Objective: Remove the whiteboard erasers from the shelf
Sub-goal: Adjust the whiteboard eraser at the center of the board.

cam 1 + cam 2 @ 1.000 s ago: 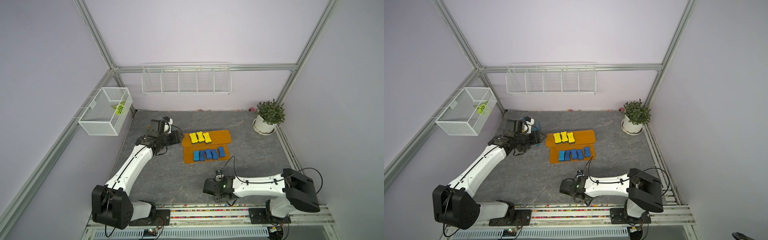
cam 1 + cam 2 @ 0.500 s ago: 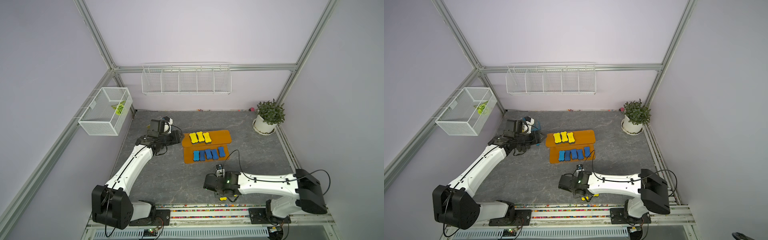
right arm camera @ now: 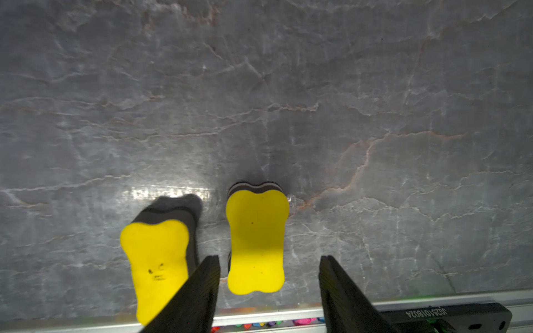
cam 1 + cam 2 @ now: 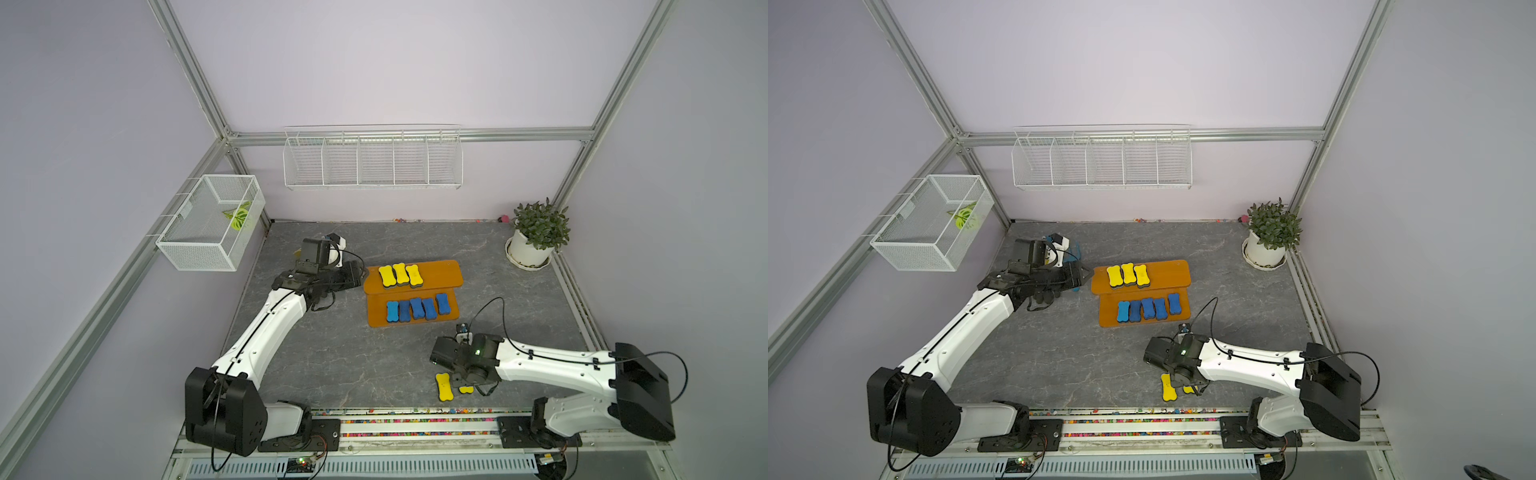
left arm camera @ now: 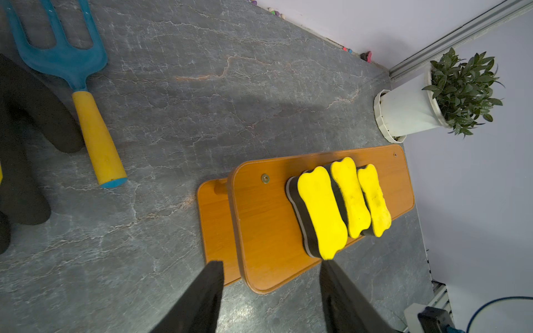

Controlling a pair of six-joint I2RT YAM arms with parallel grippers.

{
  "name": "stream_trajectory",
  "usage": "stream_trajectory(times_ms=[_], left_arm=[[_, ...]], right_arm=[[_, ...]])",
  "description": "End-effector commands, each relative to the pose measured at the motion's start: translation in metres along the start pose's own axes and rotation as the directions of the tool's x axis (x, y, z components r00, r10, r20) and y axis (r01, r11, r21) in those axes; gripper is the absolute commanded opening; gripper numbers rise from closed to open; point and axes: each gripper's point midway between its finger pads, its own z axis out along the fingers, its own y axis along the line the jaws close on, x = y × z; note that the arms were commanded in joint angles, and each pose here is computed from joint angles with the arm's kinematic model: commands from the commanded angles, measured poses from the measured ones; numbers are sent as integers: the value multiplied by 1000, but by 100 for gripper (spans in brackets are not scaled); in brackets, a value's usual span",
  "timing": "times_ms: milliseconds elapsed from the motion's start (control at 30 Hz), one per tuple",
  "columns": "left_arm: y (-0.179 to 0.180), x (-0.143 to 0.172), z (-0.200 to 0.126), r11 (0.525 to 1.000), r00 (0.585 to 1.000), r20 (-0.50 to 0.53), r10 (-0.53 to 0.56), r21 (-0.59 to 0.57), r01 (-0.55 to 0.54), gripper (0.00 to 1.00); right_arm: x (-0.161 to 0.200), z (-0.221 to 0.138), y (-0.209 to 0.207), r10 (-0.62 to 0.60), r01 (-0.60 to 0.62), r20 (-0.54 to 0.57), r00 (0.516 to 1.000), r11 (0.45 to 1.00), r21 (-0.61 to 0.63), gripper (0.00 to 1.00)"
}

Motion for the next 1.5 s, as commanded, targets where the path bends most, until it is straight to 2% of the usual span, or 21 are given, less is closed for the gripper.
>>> stream_trajectory(times_ms=[0, 533, 767, 900, 1333, 1467], left_arm=[[2, 0, 5, 1000, 1000, -4, -2, -9, 2, 59], [6, 2, 8, 1000, 1000, -11, -10, -27, 9, 59], [7, 2, 9, 1000, 1000, -14, -13, -29, 12, 58], [7, 1, 10, 999, 1000, -13, -14, -30, 13, 58], [4, 0, 12, 1000, 1000, -18, -14, -20, 13, 58], [5, 1, 12, 1000, 1000, -20, -13, -22, 12, 58]], right_arm=[[4, 10, 0, -7, 7, -18, 1000, 1000, -7, 61], [15, 34, 5, -4, 4, -55, 998, 1000, -12, 55], [21, 39, 4, 13, -15, -66, 998, 1000, -26, 45], [24, 37, 1, 22, -23, -60, 998, 999, -26, 42], [37, 33, -2, 37, -37, -47, 998, 999, -4, 42], [36, 30, -5, 32, -32, -40, 999, 999, 3, 47]])
